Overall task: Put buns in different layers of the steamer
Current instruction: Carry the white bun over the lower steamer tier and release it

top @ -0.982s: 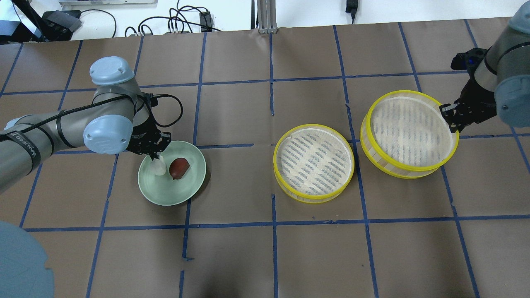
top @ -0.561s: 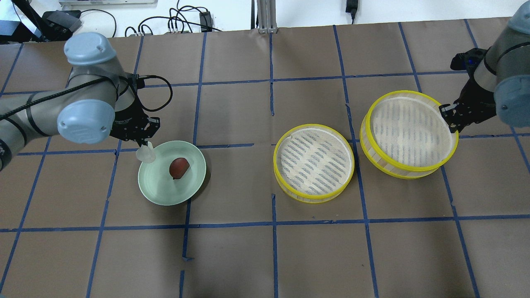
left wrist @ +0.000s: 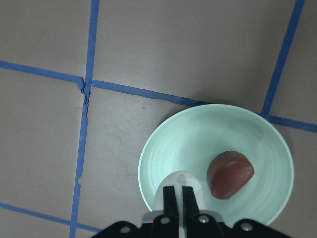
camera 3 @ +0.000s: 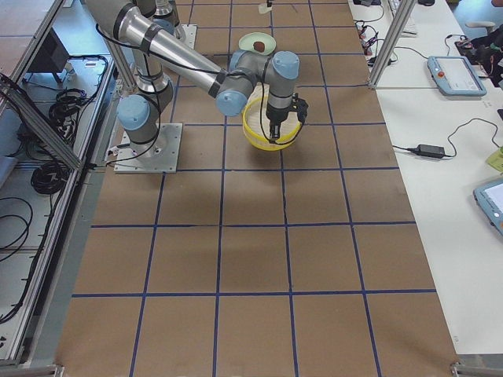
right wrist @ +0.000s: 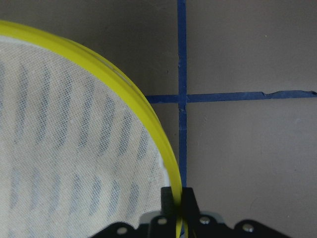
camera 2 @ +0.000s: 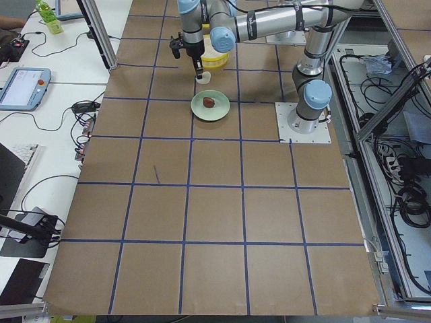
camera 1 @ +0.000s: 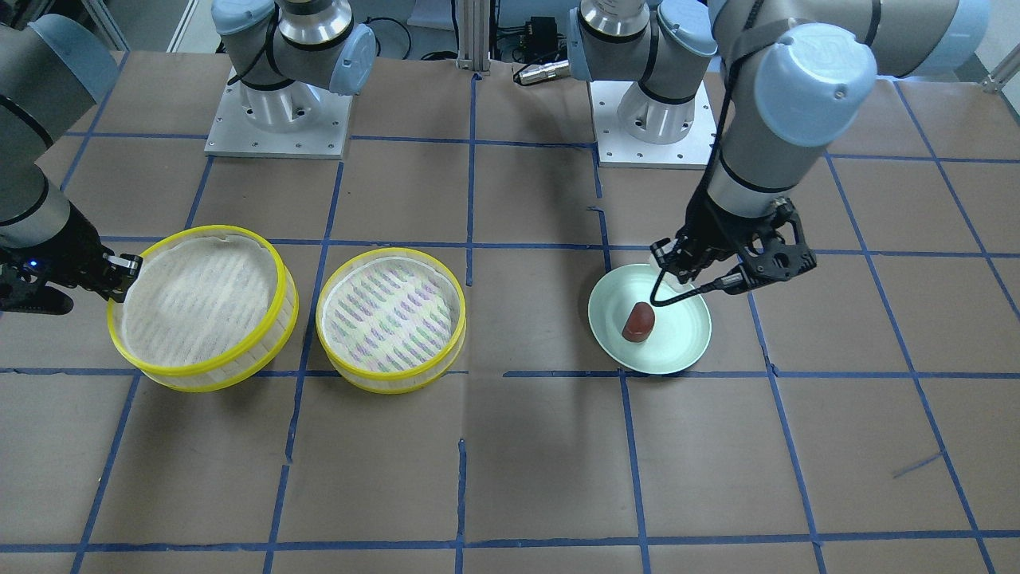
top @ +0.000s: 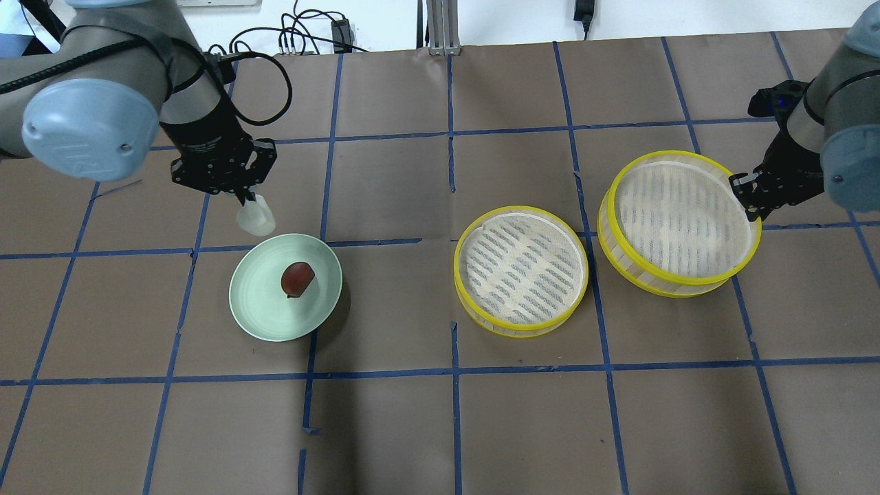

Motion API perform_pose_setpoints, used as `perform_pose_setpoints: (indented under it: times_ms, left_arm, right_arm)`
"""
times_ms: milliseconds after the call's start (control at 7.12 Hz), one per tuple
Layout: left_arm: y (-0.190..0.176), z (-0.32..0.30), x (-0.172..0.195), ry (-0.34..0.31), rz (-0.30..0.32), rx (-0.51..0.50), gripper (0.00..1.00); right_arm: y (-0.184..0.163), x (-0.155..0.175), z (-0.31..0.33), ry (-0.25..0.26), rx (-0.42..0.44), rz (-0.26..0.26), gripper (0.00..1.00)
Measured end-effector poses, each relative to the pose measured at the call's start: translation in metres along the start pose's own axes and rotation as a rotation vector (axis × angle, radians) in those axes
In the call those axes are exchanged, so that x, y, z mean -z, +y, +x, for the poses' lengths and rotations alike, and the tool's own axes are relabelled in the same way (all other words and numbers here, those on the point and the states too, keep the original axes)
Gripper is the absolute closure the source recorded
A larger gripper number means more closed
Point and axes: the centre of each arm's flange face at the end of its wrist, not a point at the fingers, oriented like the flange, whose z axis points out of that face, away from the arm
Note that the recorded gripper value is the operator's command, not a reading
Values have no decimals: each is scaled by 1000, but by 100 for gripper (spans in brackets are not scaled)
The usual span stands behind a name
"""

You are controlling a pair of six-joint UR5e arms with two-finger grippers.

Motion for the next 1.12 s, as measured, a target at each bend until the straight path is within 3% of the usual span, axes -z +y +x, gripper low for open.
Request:
perform_pose_setpoints:
  times_ms: [421, 702, 1123]
  left_arm:
    - [44, 98, -15, 63, 33, 104, 100]
    - [64, 157, -44, 111, 54, 143, 100]
    - [88, 204, -63, 155, 58, 205, 100]
  right_arm:
    - [0, 0, 0, 0, 2, 0, 96]
    - [0, 0, 0, 0, 2, 1, 96]
    - [0, 0, -1, 0, 3, 0, 96]
